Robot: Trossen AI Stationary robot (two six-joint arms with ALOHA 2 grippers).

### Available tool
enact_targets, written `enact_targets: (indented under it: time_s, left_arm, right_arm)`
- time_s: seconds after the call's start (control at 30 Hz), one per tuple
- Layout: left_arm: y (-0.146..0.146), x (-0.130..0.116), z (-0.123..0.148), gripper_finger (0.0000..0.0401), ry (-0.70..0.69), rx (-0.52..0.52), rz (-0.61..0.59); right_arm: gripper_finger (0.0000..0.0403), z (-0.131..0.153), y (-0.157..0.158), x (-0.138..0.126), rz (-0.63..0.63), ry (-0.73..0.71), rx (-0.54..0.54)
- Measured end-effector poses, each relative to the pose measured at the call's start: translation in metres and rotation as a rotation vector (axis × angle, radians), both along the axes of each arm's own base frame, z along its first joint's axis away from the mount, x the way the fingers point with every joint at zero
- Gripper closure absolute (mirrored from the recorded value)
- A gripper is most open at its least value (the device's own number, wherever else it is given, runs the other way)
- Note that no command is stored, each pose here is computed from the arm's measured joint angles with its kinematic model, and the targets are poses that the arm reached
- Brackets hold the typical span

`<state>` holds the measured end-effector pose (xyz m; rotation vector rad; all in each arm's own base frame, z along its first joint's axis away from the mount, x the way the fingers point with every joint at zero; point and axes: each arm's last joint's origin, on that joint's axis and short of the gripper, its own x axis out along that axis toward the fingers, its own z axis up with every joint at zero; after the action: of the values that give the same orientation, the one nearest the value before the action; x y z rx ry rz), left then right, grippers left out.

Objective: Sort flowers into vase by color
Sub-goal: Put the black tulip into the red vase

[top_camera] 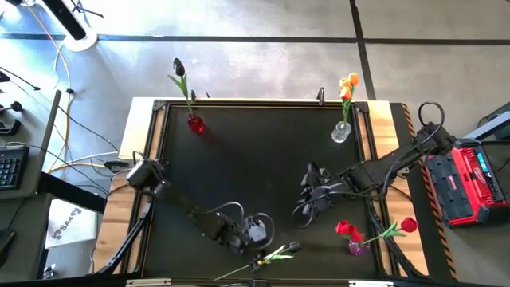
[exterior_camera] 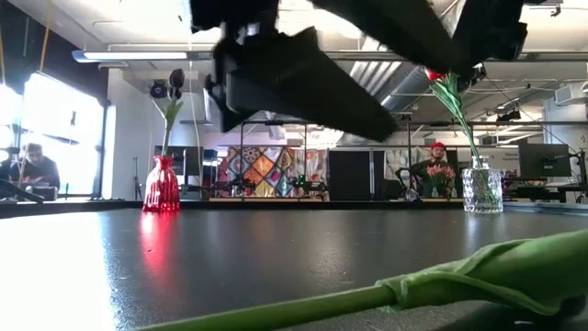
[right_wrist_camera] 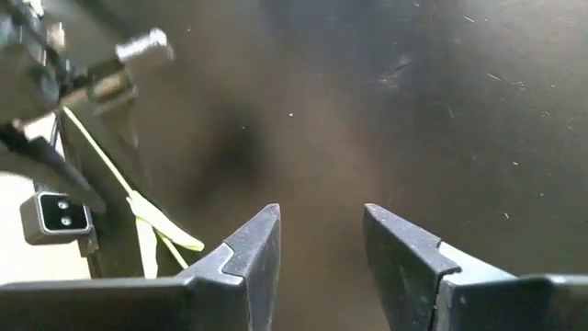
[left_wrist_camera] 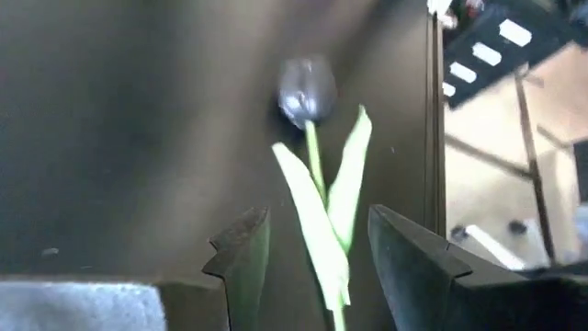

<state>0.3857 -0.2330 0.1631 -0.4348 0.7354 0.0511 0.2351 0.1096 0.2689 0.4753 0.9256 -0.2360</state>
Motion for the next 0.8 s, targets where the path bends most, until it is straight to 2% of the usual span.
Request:
enact_targets:
  time_s: [0.2, 0.3, 0.4, 0.8]
  left_arm:
    - [-0.019, 0.024, -0.010, 0.0229, 0.046, -0.010, -0.091]
    - [-0.023, 0.028, -0.017, 0.0229, 0.116, 0.006, -0.130]
    - [-0.024, 0.028, -0.023, 0.0229, 0.169, 0.019, -0.149]
    - [-0.028, 0.027, -0.024, 0.0229, 0.166, 0.008, -0.149]
  right_arm:
    - [0.0258, 0.000, 0.001, -0.001, 0.014, 0.004, -0.006]
    - [0.0258, 0.000, 0.003, -0.002, 0.026, 0.008, -0.006]
    - [0.0258, -0.001, 0.006, -0.004, 0.042, 0.013, -0.005]
    - [0.0258, -0.002, 0.016, -0.013, 0.079, 0.045, -0.020]
